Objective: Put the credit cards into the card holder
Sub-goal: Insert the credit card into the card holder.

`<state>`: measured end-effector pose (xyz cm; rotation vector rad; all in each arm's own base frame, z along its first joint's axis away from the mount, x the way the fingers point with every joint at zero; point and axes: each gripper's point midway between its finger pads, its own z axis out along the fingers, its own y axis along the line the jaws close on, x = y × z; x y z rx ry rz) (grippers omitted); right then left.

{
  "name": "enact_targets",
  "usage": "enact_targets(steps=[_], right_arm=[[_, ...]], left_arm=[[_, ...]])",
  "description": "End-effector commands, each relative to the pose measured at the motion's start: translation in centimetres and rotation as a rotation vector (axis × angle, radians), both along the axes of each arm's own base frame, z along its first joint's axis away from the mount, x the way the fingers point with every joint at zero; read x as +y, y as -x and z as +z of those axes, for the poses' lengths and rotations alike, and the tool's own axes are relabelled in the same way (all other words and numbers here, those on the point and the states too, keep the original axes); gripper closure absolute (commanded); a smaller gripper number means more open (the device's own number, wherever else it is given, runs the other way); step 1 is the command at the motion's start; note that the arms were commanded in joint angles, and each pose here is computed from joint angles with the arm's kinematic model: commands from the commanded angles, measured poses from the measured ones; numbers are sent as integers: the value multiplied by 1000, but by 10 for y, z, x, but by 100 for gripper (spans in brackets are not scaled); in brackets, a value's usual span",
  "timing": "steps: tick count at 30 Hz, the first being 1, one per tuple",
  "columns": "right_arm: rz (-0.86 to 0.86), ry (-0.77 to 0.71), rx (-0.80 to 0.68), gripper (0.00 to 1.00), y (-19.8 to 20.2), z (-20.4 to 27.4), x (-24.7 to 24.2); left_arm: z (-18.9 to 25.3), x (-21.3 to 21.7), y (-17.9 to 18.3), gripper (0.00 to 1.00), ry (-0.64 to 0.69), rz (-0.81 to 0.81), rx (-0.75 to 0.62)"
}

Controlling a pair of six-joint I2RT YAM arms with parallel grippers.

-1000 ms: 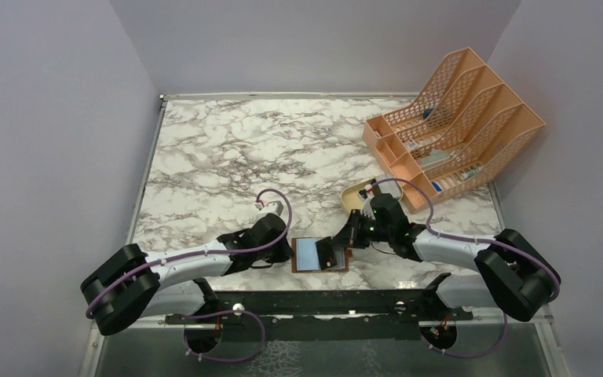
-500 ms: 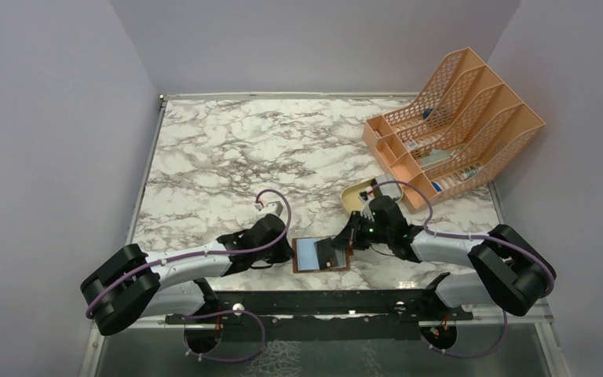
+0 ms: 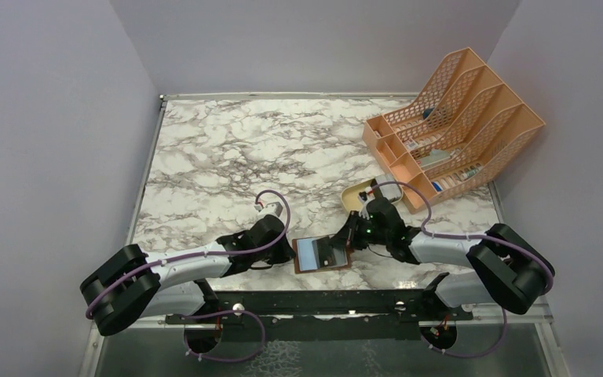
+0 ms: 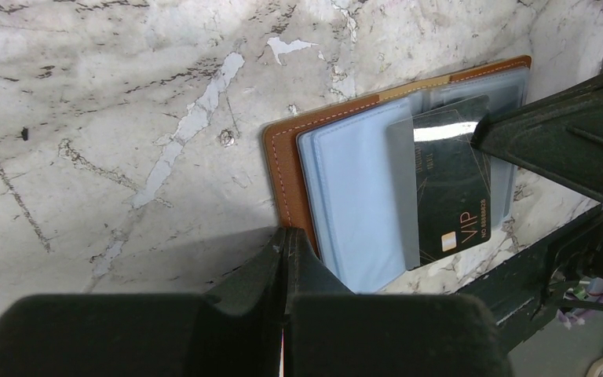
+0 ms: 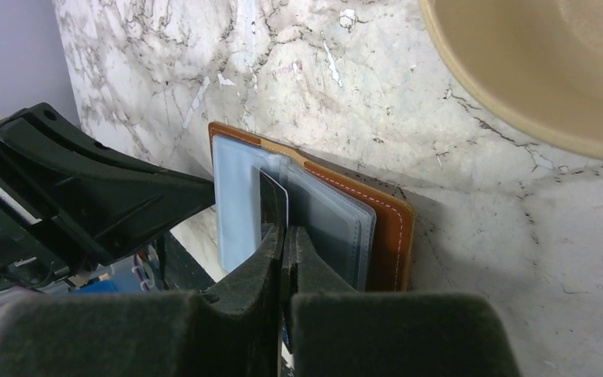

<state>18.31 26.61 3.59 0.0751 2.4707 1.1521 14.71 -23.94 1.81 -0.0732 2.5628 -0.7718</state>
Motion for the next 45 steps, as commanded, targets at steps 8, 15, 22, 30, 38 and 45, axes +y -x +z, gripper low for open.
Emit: enact_targets(steps=[8, 15, 22, 30, 38, 45], right_arm=[[-55, 33, -22, 99, -2, -9, 0], [-83, 28, -41, 99, -4, -6, 8], [-138, 37, -54, 99, -5, -8, 2], [-191, 23, -62, 99, -5, -5, -7], [-212, 11, -54, 99, -4, -7, -5], [-214, 21, -53, 99, 0, -6, 3]], left_arm=[[-6, 1, 10, 100, 7, -21, 35], [-6, 0, 9, 100, 12, -21, 36], [-9, 1, 12, 100, 8, -20, 48], [-7, -1, 12, 100, 21, -21, 48], [-9, -5, 15, 100, 31, -33, 61], [-6, -8, 13, 100, 43, -31, 52]])
